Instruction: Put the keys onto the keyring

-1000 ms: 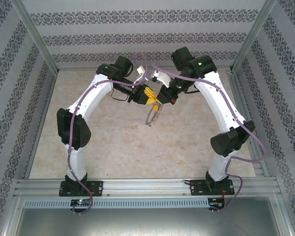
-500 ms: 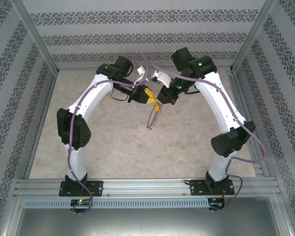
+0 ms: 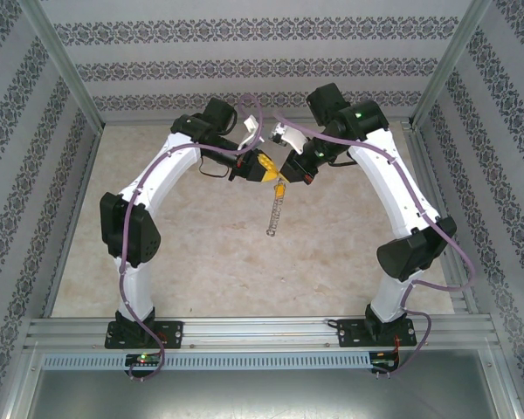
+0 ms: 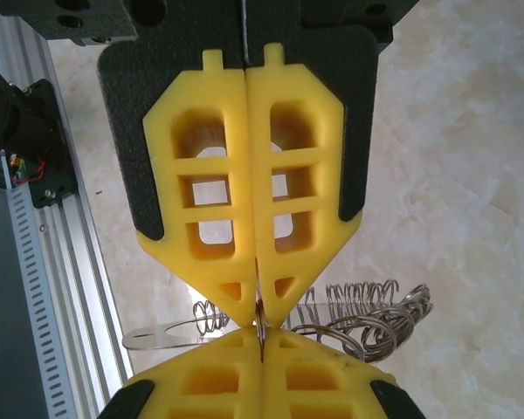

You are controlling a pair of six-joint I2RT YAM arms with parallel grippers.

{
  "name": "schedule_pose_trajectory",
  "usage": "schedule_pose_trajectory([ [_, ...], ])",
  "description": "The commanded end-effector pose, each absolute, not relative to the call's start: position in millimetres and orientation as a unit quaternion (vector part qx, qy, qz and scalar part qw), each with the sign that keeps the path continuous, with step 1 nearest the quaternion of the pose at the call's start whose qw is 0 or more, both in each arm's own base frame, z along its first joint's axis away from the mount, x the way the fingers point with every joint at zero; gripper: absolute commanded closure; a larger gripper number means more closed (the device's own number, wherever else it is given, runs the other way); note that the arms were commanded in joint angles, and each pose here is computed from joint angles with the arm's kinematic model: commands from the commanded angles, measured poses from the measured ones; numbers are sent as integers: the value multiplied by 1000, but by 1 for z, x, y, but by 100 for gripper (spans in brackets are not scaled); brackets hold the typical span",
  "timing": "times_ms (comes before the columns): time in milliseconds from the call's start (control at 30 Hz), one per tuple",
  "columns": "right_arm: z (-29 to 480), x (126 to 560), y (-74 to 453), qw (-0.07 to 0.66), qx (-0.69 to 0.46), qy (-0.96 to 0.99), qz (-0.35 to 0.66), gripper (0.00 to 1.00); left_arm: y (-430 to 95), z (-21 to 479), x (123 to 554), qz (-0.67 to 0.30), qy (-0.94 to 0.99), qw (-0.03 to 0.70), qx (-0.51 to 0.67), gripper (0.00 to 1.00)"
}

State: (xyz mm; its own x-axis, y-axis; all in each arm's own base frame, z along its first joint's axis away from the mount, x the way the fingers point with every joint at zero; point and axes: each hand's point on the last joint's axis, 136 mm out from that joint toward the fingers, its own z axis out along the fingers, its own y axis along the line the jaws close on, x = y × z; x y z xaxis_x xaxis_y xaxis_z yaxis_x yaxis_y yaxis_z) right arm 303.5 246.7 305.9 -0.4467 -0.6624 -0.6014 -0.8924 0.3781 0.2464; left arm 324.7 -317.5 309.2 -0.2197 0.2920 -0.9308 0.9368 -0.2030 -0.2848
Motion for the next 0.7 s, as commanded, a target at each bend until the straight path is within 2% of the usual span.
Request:
schedule_pose_trajectory([
  [0, 336, 321, 256, 289, -485, 774, 285, 89, -330, 321, 304, -555, 536, 292, 565, 100],
  [300, 346, 321, 250, 311, -471, 770, 298, 65, -331, 320, 305, -552, 539, 294, 565, 100],
  [467, 371, 317, 240, 353, -448, 752, 332, 50, -331, 321, 307, -549, 540, 297, 565, 100],
  [567, 386, 316, 230, 392, -419, 741, 349, 45, -331, 324, 306, -549, 537, 300, 566, 100],
  [667, 392, 323, 218, 430, -375, 741, 354, 43, -331, 327, 307, -549, 535, 304, 565, 100],
])
